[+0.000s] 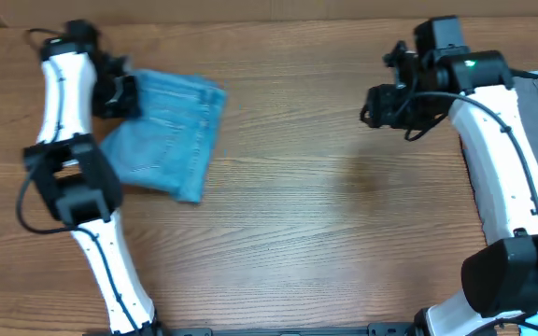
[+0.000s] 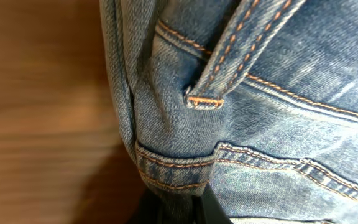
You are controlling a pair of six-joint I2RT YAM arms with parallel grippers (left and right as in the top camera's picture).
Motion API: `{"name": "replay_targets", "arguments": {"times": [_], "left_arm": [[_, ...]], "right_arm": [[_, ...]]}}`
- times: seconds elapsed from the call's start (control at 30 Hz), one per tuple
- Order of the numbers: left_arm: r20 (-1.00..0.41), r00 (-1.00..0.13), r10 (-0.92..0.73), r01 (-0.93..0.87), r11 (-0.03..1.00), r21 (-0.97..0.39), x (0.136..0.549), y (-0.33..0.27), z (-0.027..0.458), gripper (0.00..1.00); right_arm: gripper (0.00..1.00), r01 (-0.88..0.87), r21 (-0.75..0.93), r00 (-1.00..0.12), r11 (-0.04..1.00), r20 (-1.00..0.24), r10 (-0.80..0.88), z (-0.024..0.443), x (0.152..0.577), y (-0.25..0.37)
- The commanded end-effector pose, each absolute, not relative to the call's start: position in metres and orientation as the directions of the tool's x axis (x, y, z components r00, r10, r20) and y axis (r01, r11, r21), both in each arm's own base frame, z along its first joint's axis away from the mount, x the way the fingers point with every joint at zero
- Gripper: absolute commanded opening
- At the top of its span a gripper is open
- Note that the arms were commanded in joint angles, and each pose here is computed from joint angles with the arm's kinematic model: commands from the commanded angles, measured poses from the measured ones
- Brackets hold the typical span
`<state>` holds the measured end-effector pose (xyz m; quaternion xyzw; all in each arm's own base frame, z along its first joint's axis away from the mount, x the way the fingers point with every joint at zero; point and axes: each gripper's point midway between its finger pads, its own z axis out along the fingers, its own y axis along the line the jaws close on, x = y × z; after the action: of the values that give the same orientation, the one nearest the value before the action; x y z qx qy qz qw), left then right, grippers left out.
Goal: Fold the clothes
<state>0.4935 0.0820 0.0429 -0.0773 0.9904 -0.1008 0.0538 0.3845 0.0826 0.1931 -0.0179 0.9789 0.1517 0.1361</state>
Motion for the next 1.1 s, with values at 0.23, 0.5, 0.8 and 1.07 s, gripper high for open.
{"name": "replay_targets", "arguments": {"times": [0.23,0.5,0.8,1.07], "left_arm": [[-0.406,-0.816,-0.411,-0.464,0.885,0.037,0.498,0.301,0.064,0.04],[-0.493,-0.782,-0.381,-0.458,0.888,0.038,0.52,0.304,0.08,0.93],[-0.611,-0.694,-0.381,-0.365,0.918,-0.158,0.527,0.202,0.246,1.0],[-0.6,-0.798,-0.056,-0.066,0.998,-0.007,0.503,0.016,0.299,1.0]], "right_arm": [[0.64,0.028,0.286,-0.944,0.958,-0.308,0.119,0.201,0.398,0.037],[0.64,0.029,0.291,-0.938,0.956,-0.321,0.126,0.202,0.402,0.037],[1.0,0.0,0.267,-0.882,0.964,-0.454,0.125,0.215,0.433,0.032],[1.0,-0.008,0.261,-0.843,0.965,-0.521,0.134,0.225,0.449,0.026]]}}
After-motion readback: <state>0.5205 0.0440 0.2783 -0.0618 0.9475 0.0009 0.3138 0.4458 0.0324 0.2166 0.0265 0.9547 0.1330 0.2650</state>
